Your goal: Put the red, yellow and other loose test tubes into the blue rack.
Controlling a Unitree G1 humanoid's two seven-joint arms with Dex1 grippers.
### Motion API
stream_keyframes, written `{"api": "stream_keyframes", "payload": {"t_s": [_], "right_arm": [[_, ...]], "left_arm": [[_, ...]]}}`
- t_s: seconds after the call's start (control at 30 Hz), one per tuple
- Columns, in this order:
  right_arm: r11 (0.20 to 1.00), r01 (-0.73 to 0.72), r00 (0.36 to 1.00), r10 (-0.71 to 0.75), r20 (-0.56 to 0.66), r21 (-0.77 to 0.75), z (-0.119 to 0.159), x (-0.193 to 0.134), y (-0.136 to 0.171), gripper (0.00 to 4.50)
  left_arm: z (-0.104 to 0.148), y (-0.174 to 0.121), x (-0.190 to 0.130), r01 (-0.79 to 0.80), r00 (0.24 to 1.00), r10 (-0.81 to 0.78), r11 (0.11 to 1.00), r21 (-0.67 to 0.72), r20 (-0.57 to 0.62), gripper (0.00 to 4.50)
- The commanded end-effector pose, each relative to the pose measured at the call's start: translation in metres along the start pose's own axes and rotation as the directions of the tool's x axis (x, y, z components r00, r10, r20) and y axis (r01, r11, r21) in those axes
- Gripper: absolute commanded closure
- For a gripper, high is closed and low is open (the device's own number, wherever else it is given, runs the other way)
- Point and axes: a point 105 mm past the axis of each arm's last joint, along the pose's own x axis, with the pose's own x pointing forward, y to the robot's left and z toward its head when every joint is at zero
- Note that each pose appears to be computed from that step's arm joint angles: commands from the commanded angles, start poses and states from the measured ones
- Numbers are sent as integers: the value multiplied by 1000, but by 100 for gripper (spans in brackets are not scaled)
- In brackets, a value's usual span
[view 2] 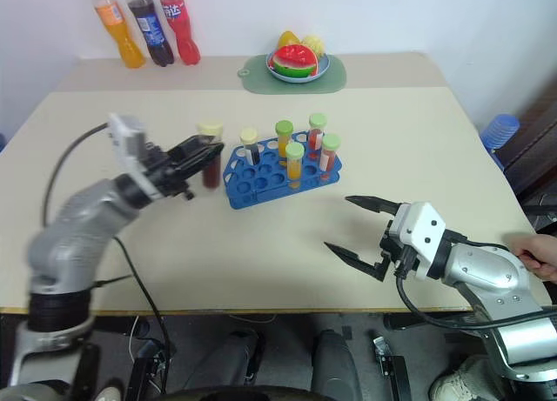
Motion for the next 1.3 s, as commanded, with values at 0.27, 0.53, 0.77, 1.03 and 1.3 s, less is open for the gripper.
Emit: {"api": "stream_keyframes", "payload": {"t_s": [0.27, 0.53, 0.77, 1.03, 1.3], "right_arm": [[999, 42, 999, -42, -29, -12, 12, -21, 4, 0], [997, 77, 995, -78, -56, -12, 14, -31, 4, 0], [996, 88, 994, -89, -59, -19, 15, -30, 2, 0], [995, 102, 993, -103, -63, -23, 16, -31, 3, 0], [987, 159, 987, -158, -38, 6, 15, -28, 1, 0]], "left_arm": [[-38, -28, 37, -26, 991, -1, 980, 199, 134, 369], [-68, -32, 36, -40, 994, 18, 977, 210, 104, 369], [-80, -23, 44, -78, 994, 64, 982, 173, 88, 369], [-88, -32, 51, -11, 996, 3, 996, 93, 84, 369], [-76, -37, 42, 43, 994, -42, 999, -13, 106, 25]]}}
